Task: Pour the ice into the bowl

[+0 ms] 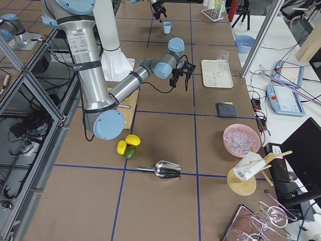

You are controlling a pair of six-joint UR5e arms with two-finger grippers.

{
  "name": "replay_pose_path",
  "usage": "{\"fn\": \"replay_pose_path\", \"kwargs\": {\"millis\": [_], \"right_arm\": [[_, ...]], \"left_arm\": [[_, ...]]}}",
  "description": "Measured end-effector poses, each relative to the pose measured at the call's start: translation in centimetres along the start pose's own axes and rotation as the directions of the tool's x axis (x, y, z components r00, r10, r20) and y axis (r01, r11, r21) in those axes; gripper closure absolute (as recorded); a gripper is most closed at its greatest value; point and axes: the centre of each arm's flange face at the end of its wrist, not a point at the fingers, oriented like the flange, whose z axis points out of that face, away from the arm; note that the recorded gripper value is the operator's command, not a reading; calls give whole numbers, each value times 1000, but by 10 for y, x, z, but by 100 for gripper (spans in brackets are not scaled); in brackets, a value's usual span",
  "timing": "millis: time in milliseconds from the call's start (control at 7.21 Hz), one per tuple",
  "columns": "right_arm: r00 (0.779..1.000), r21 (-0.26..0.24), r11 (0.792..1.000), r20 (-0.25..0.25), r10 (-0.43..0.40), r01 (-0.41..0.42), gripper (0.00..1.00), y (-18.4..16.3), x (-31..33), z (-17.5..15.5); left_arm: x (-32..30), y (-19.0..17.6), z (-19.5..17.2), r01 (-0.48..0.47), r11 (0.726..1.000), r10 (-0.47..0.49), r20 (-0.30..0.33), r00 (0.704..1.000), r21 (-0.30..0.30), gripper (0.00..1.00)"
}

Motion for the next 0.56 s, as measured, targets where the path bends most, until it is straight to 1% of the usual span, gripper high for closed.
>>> {"fn": "replay_pose_path", "kwargs": {"millis": [278, 416, 555], "right_arm": [[1000, 3, 1000, -5, -16, 16, 0, -9, 7, -3], [1000, 7, 1000, -1, -26, 26, 0, -9, 6, -5], [999, 7, 999, 6, -36, 36, 0, -3, -1, -4]], "left_arm": [[-35, -39, 11, 10, 1000, -9, 27, 1000, -23, 0], [-48, -60, 15, 36, 998, -34, 27, 999, -45, 0], [-64, -86, 16, 71, 995, -71, 9, 997, -69, 0]]}}
